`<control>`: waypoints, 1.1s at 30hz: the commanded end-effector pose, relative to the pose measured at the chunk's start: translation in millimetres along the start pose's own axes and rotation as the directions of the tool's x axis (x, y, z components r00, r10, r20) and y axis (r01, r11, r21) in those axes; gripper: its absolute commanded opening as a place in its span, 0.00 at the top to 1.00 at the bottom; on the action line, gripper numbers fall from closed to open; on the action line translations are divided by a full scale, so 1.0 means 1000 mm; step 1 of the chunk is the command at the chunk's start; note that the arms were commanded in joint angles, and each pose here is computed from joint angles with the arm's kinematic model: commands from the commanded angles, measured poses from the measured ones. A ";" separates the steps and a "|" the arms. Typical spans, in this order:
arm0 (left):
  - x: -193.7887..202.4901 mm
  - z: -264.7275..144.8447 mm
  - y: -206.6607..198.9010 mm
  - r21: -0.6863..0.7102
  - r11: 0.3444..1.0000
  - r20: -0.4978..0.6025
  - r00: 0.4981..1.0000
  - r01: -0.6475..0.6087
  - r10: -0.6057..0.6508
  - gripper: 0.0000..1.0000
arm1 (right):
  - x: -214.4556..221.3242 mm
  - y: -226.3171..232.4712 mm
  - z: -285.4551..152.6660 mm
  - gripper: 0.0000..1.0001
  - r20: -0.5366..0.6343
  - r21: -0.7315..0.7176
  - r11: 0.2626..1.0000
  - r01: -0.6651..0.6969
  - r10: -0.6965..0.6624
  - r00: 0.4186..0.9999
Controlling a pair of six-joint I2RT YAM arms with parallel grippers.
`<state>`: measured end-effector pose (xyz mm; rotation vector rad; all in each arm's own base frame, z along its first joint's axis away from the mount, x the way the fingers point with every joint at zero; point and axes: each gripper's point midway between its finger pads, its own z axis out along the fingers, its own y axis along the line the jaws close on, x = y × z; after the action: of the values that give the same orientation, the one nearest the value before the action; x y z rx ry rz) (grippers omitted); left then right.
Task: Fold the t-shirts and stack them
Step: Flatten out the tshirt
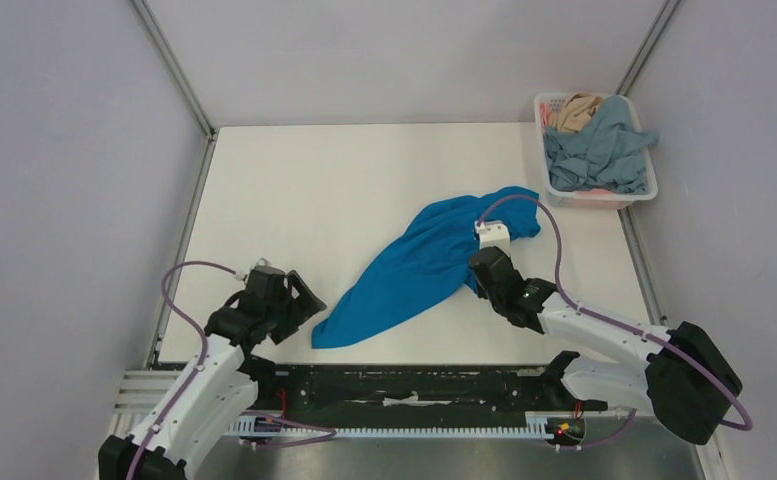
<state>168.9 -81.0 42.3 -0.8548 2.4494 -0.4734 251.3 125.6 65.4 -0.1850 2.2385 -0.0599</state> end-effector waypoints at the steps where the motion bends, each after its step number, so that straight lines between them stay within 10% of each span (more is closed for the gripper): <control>1: 0.013 -0.019 -0.012 -0.038 0.995 -0.049 0.994 -0.096 0.094 0.08 | -0.003 0.001 0.000 1.00 0.005 0.003 1.000 -0.007 0.007 1.000; 12: 0.071 -0.019 0.010 -0.157 0.936 -0.253 0.929 -0.316 0.271 0.16 | 0.004 -0.003 -0.004 1.00 0.017 -0.005 1.000 -0.026 0.027 0.999; 26: 0.069 0.013 -0.018 -0.073 0.945 -0.185 0.936 -0.318 0.301 0.29 | 0.007 0.000 -0.003 1.00 0.008 -0.027 0.999 -0.021 0.022 1.000; 29: 0.073 0.018 -0.019 -0.077 0.939 -0.213 0.926 -0.335 0.313 0.46 | 0.006 -0.001 -0.003 1.00 0.013 -0.021 0.999 -0.024 0.024 1.000; 31: 0.079 0.023 -0.017 -0.077 0.937 -0.242 0.918 -0.342 0.315 0.90 | 0.006 -0.003 -0.003 1.00 0.015 -0.014 1.000 -0.025 0.025 1.000; 33: 0.080 0.023 -0.018 -0.074 0.931 -0.252 0.910 -0.357 0.328 0.98 | 0.005 -0.004 -0.003 1.00 0.019 -0.007 1.000 -0.024 0.024 1.000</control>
<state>133.9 -147.4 12.5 -0.4519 2.7860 -0.3213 240.6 120.2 55.9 -0.2032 2.2626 -0.0533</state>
